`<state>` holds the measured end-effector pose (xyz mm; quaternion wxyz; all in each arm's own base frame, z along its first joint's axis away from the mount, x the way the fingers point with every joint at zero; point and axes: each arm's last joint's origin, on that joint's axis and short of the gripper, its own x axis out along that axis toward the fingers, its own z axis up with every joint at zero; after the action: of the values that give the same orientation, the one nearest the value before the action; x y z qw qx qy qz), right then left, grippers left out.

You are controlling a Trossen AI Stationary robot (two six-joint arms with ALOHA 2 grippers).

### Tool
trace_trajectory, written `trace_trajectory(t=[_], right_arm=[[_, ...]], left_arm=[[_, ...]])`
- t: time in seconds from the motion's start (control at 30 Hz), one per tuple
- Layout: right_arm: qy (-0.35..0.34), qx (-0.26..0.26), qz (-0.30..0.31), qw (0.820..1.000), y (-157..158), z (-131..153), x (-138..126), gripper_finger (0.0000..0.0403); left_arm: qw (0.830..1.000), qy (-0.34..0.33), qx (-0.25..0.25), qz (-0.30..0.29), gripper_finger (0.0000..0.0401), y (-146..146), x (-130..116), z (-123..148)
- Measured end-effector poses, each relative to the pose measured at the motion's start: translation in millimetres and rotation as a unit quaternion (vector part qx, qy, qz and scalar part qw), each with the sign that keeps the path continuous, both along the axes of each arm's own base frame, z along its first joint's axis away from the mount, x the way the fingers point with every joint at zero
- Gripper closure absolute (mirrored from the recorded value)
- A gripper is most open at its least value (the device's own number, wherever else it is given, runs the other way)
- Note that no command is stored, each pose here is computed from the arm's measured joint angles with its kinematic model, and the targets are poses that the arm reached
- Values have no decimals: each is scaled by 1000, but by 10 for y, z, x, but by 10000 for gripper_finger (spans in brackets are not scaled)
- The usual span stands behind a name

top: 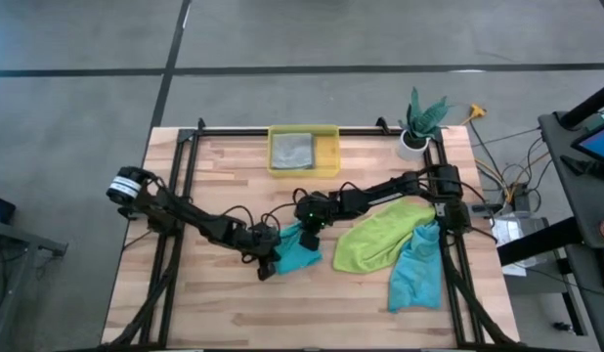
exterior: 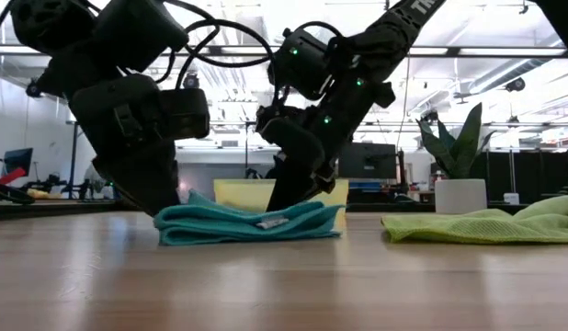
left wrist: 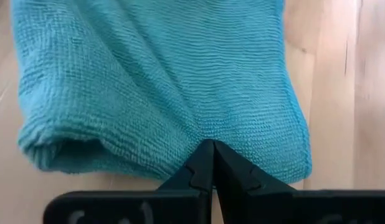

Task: Fold microfiber towels
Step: Fold the blue microfiber cloth

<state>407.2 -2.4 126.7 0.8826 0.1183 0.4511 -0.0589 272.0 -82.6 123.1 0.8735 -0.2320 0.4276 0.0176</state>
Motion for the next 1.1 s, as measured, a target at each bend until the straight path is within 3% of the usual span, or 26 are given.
trace_trajectory(t=[0.23, 0.43, 0.67, 0.9, 1.1], right_arm=[[-33, -5, -4, 999, -9, 297, -37, 394], [-67, 9, -13, 998, 48, 514, -55, 394], [-36, 2, 6, 999, 111, 234, -13, 394], [-21, 14, -10, 1000, 110, 112, 3, 394], [-13, 13, -10, 1000, 110, 55, -13, 394]], left_arm=[[1000, -25, -11, -3, 401, 22, -72, 237], [998, -57, 22, 2, 401, 67, -140, 450], [993, -47, 106, 35, 401, 202, -131, 394], [993, 27, 113, 34, 401, 263, -121, 80], [993, 37, 110, 28, 401, 256, -101, 47]])
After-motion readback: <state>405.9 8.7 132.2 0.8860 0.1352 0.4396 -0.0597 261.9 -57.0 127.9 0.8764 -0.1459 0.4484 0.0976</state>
